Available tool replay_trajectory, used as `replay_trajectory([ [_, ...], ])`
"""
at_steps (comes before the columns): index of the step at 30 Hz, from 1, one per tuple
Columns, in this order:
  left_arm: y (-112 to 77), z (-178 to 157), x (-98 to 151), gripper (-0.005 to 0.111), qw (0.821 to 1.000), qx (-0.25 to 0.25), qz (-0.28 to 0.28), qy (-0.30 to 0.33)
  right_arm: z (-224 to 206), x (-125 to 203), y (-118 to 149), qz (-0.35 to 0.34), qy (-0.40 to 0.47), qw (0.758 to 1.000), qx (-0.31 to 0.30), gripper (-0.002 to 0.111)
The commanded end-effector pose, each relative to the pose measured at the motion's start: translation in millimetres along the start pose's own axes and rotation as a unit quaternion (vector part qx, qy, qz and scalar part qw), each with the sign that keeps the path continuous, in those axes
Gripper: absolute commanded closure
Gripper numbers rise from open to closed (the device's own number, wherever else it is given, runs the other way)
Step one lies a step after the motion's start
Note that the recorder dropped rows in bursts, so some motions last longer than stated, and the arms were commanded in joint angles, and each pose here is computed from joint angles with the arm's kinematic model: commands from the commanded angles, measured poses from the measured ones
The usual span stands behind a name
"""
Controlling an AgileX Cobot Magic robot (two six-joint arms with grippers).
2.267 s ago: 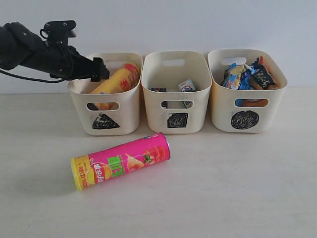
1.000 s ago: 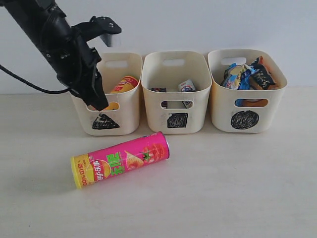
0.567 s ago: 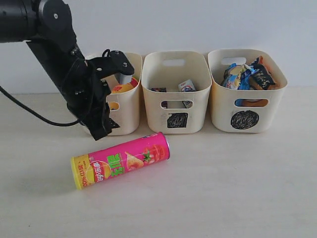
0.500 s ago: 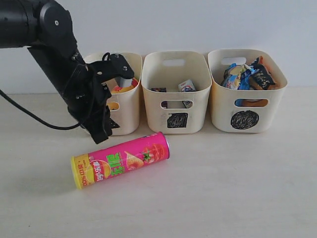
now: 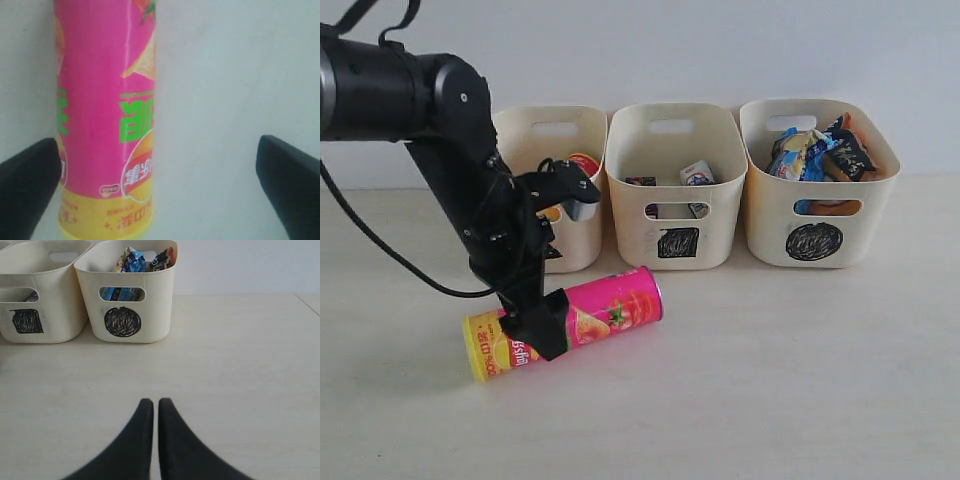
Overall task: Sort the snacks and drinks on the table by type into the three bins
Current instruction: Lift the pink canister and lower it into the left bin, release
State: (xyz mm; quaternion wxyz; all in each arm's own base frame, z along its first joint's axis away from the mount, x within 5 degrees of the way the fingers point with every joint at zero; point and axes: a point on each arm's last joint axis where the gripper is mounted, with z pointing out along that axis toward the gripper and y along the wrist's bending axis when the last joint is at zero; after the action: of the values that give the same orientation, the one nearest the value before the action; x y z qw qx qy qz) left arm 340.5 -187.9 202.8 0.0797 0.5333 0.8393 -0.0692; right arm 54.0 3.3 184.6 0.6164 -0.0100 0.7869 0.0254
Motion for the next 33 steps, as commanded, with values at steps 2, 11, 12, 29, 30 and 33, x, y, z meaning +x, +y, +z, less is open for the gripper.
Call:
replay_trajectory([
  [2,7.6,26,-2,0.018,1.000,-0.016,-0.020,0.006,0,0,0,-0.001,-0.004,1.000,0.000,0.107],
  [11,16.9,59,-4,0.018,1.000,-0.027,-0.011,0.004,0,0,0,-0.001,-0.004,1.000,0.000,0.107],
  [12,18.0,62,-5,0.024,0.999,-0.030,-0.012,0.001,0,0,0,-0.001,-0.004,1.000,0.000,0.107],
  [29,6.0,-23,-8,0.102,0.995,-0.081,-0.008,-0.059,0,0,0,-0.001,-0.004,1.000,0.000,0.107],
  [30,4.8,-30,-8,0.102,0.994,-0.087,-0.007,-0.067,0,0,0,-0.001,-0.004,1.000,0.000,0.107],
  [33,2.0,-48,-9,0.102,0.990,-0.105,-0.014,-0.093,0,0,0,-0.001,-0.004,1.000,0.000,0.107],
])
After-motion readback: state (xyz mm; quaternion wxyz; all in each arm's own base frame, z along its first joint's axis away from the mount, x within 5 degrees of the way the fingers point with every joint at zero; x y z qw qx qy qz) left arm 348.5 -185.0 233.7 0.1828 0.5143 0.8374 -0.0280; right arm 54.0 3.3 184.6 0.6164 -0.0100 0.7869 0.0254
